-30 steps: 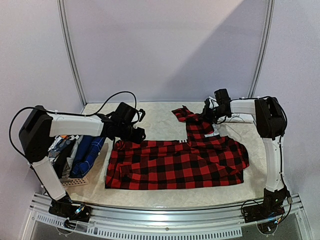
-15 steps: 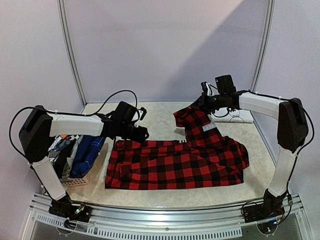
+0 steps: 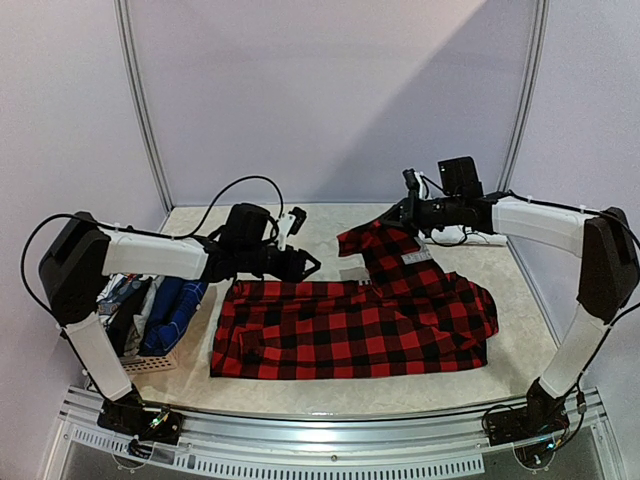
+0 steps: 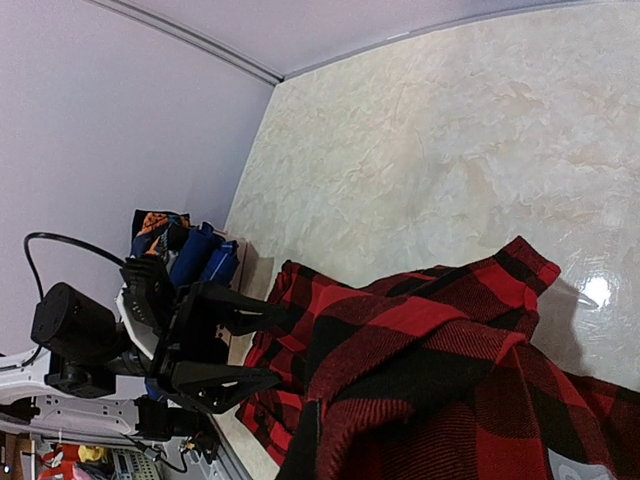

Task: Fold and stack the mixed laundry pile
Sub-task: Adjust the 1/3-folded shirt at the center of the board.

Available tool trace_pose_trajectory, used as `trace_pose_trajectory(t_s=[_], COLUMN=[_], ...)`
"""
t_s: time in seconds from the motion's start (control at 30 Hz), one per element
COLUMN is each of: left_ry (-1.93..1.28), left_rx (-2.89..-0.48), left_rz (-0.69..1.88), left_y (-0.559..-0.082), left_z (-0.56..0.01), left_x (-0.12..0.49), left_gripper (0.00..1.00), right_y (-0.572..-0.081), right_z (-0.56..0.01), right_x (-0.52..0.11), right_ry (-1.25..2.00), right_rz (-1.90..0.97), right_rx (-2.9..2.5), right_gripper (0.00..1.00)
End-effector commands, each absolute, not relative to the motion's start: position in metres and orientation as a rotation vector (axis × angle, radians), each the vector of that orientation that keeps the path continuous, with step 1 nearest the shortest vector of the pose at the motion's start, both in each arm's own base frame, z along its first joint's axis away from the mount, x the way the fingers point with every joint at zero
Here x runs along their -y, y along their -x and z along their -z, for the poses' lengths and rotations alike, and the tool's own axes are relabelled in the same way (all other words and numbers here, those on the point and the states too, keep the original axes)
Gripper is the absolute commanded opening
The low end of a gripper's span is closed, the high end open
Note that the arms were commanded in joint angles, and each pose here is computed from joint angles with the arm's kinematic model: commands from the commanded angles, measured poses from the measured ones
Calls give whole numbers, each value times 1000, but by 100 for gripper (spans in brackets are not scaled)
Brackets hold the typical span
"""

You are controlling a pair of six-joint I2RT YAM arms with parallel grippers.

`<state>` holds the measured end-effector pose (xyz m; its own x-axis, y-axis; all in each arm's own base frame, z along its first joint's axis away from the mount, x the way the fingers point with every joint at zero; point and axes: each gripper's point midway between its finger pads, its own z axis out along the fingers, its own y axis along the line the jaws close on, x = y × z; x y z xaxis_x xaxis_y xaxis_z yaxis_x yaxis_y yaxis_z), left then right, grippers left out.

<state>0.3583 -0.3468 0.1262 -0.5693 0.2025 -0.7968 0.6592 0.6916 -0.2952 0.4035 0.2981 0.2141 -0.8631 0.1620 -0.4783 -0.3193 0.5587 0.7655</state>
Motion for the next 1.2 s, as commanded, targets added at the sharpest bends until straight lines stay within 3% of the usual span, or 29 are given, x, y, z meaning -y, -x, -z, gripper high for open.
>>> trace_pose_trajectory(t_s=[0.0,0.53,0.93,1.07,1.17], left_ry=[-710,-841,-848,-821,-818], left_rx=[-2024,-1936,-1855,-1848,-1839], left_rz=[869,908,895,817,766], left_y=[-362,-394,-396,-395,-390], left_z=[-142,-131,-148,-158,-170], left_x=[377,422,424,409,402], left_gripper=[59,54,1,0,0], right_y=[-386,-356,-351,-350,-348], right_z=[-233,-239,-237,-236,-235], right_x=[-301,-300,-298,-297,-294], right_ry=[168,219,220,217,215], right_rz=[-1306,-1305,-1290,-1281,-1264], right_rx=[-2242,-2245,-2249,-2253,-2262], right_gripper=[0,0,0,4,20])
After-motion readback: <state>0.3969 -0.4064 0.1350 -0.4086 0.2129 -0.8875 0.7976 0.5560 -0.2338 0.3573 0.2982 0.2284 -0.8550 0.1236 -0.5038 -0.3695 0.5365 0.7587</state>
